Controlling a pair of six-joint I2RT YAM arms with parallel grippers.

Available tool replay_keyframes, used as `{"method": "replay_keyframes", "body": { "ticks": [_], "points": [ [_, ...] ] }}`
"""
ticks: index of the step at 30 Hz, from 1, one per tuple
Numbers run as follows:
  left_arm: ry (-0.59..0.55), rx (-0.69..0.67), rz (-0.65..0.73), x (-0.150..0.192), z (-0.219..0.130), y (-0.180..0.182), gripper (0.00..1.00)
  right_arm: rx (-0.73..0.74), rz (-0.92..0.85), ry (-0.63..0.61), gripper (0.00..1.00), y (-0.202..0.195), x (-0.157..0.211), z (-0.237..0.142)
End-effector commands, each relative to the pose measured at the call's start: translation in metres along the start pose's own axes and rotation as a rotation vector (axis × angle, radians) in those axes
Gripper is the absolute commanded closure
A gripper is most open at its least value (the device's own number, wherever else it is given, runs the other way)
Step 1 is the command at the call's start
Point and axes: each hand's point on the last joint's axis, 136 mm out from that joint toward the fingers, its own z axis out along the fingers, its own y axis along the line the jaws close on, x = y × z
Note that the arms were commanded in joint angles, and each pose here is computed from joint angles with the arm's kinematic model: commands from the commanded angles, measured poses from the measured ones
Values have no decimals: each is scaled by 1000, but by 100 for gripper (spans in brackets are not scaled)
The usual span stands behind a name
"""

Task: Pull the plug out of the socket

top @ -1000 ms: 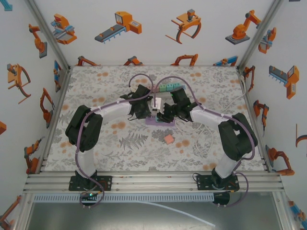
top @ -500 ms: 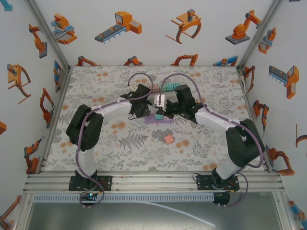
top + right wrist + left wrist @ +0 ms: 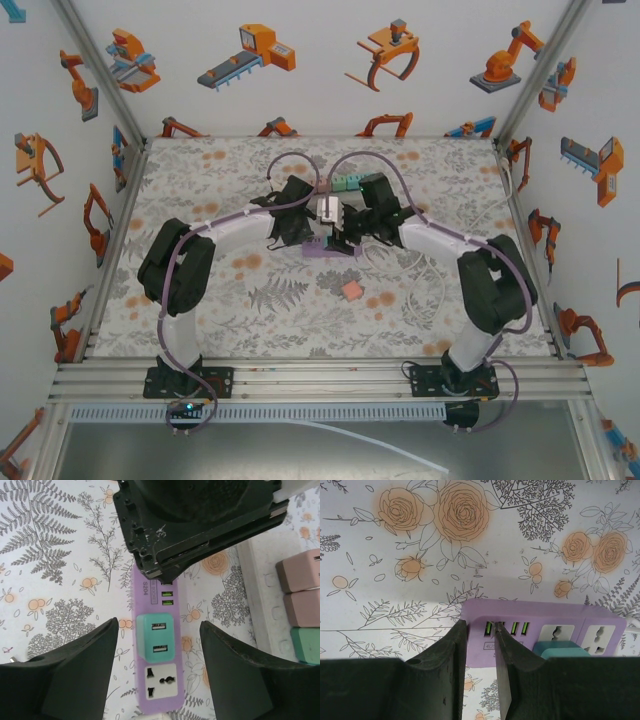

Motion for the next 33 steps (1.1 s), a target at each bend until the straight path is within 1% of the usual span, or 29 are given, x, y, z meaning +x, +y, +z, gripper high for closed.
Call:
{"method": "replay_keyframes", "body": {
  "ticks": [1,10,14,16,19,21,24,26,28,31,33],
  "points": [
    [199,-342,119,66,30,98,71,-73,19,20,41,7,10,7],
    [206,-327,115,69,31,96,71,-86,27,80,56,9,35,20],
    [205,-330,116,69,31,97,71,-93,35,88,60,10,41,24],
    [205,-330,115,69,31,97,71,-83,29,82,64,7,40,24],
    [207,-328,114,70,32,97,71,-53,9,86,69,1,40,25],
    [210,-331,114,70,32,98,71,-46,0,86,78,-1,39,24],
    [204,-352,105,72,34,102,72,-56,-5,30,87,-1,21,19],
    [199,-412,88,76,34,112,76,-69,15,-26,94,-1,4,14],
    [194,-440,77,78,36,117,78,-81,28,-69,100,-2,-11,10],
    [181,-455,76,77,36,119,79,-99,66,-129,100,-5,-30,4],
    [185,-464,77,77,36,119,79,-100,86,-160,100,-6,-37,3]
  ]
}}
